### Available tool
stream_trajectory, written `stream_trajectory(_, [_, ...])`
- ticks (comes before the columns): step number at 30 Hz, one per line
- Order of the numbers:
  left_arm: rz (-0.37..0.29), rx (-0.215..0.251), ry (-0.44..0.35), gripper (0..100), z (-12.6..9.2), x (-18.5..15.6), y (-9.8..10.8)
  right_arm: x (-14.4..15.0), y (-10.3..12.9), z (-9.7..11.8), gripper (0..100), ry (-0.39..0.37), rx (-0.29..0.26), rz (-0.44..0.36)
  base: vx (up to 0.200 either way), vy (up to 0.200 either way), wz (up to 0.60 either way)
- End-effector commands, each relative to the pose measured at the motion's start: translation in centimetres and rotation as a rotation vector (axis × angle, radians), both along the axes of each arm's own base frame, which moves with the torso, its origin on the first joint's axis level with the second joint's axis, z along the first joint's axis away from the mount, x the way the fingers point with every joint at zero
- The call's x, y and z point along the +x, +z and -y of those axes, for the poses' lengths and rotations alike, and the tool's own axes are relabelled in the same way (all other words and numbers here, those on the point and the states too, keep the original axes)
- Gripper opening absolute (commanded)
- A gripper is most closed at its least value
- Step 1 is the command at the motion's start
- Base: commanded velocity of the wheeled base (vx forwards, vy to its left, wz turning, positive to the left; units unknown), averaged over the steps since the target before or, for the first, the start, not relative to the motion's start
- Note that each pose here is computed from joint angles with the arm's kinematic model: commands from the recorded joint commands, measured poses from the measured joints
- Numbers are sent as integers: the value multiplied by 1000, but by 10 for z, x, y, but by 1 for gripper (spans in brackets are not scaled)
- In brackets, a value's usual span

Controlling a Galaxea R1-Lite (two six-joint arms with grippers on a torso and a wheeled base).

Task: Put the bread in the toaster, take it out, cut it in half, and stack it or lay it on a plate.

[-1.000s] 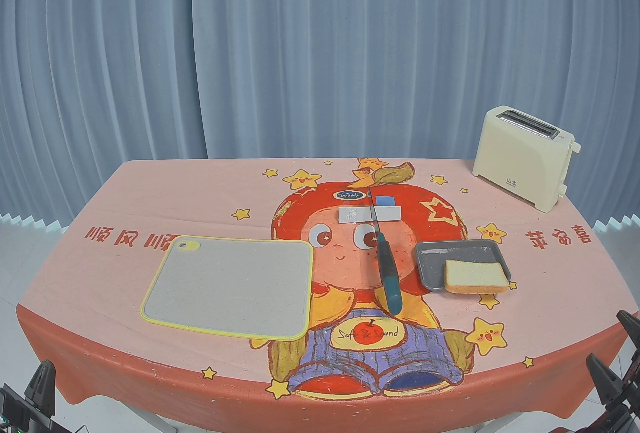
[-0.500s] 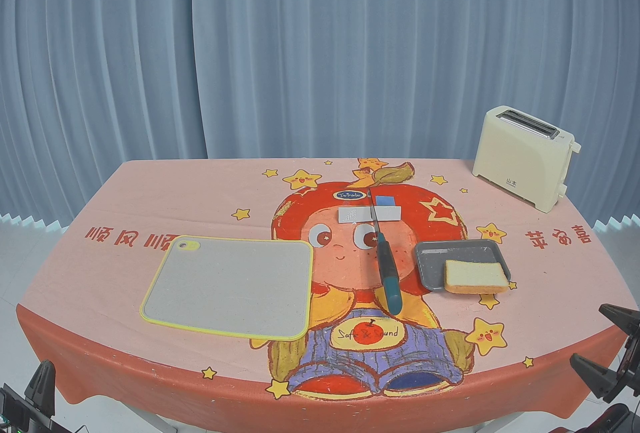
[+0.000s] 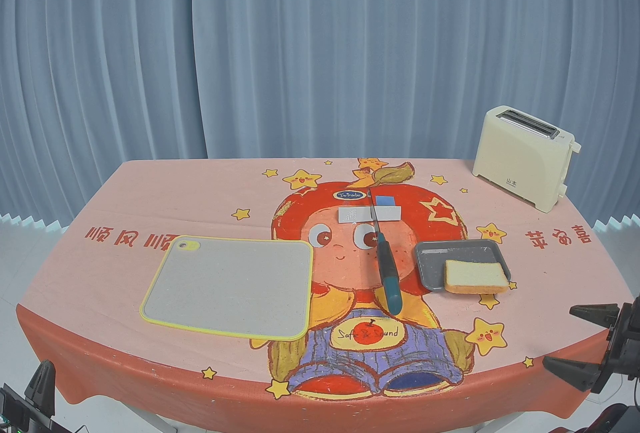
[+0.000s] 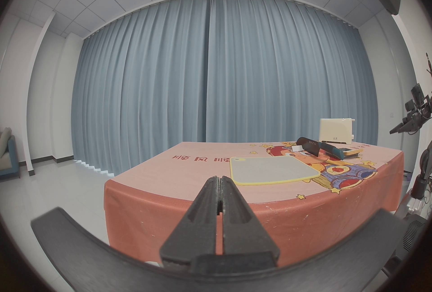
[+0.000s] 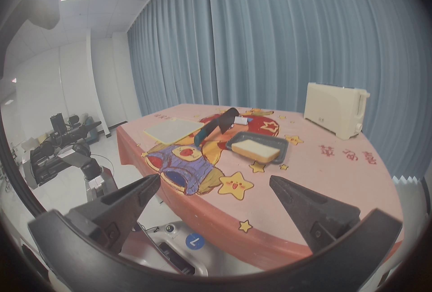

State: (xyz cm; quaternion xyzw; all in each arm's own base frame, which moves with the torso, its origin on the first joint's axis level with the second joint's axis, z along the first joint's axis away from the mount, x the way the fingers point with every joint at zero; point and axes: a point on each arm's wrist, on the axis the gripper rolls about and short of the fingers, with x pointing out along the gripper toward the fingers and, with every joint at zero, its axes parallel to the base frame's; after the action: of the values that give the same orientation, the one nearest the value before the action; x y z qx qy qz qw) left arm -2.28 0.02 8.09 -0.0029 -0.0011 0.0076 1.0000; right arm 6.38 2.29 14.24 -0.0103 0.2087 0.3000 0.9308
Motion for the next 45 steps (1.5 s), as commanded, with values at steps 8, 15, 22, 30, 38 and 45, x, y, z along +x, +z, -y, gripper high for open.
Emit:
stream_trajectory(8, [-19, 0, 0, 0, 0, 1, -5, 10, -20, -3, 100, 5, -19, -160, 0, 0, 0])
stream_trajectory(15, [-19, 0, 2, 0, 0, 1, -5, 18, -16, -9, 100, -45, 122, -298, 0, 0, 0])
stream_trajectory(22, [-19, 0, 0, 0, 0, 1, -5, 28, -7, -25, 100, -50, 267, -465, 0, 0, 0])
stream_trajectory(30, [-19, 0, 2, 0, 0, 1, -5, 52, -3, -52, 100, -87, 449, -652, 0, 0, 0])
stream_trajectory(38, [-19, 0, 0, 0, 0, 1, -5, 83, -7, -70, 100, -182, 690, -760, 0, 0, 0])
stream_trajectory(45, [-19, 0, 2, 0, 0, 1, -5, 93, -11, -78, 100, -240, 749, -856, 0, 0, 0])
